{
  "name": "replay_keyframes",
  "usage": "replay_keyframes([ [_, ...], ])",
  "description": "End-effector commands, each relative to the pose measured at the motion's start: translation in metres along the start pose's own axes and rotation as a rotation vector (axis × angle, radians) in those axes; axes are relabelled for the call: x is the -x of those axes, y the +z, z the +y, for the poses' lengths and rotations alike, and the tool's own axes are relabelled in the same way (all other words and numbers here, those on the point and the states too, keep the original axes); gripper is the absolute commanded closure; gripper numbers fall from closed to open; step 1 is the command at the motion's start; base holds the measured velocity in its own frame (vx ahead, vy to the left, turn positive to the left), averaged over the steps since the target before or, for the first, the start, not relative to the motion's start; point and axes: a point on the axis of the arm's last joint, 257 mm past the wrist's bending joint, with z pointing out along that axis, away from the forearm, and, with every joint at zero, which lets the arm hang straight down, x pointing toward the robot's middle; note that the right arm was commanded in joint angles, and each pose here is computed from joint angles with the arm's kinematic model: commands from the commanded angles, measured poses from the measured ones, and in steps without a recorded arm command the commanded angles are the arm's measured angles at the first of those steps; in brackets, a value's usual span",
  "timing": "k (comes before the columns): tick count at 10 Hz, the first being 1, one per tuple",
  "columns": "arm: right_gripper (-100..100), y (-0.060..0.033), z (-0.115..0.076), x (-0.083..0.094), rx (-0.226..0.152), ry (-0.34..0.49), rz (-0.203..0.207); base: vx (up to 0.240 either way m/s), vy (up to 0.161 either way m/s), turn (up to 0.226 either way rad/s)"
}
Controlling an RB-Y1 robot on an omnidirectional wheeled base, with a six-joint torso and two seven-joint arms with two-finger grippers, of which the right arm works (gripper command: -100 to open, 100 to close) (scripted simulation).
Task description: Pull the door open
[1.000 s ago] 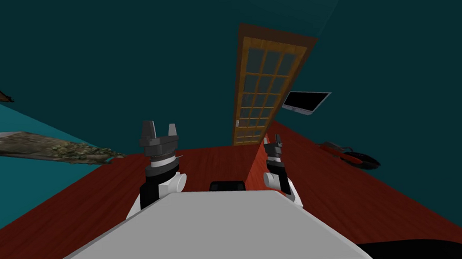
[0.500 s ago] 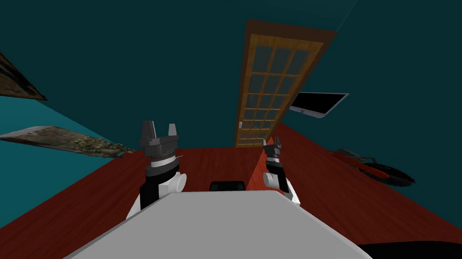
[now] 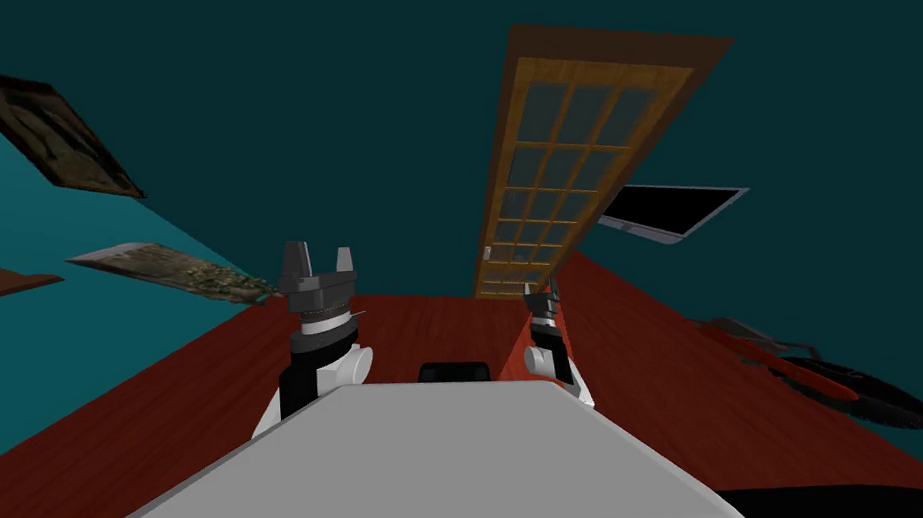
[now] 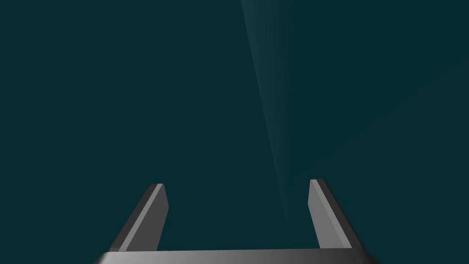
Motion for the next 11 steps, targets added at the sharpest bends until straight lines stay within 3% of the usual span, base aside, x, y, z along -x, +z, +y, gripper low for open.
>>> replay_keyframes([
  [1,-100,-0.0016,-0.008,0.010,-0.008,0.044,-0.017,0.082,-0.046,0.136],
  [11,-100,-0.0217,-0.053,0.067,-0.033,0.304,-0.146,0.087,-0.046,0.154],
])
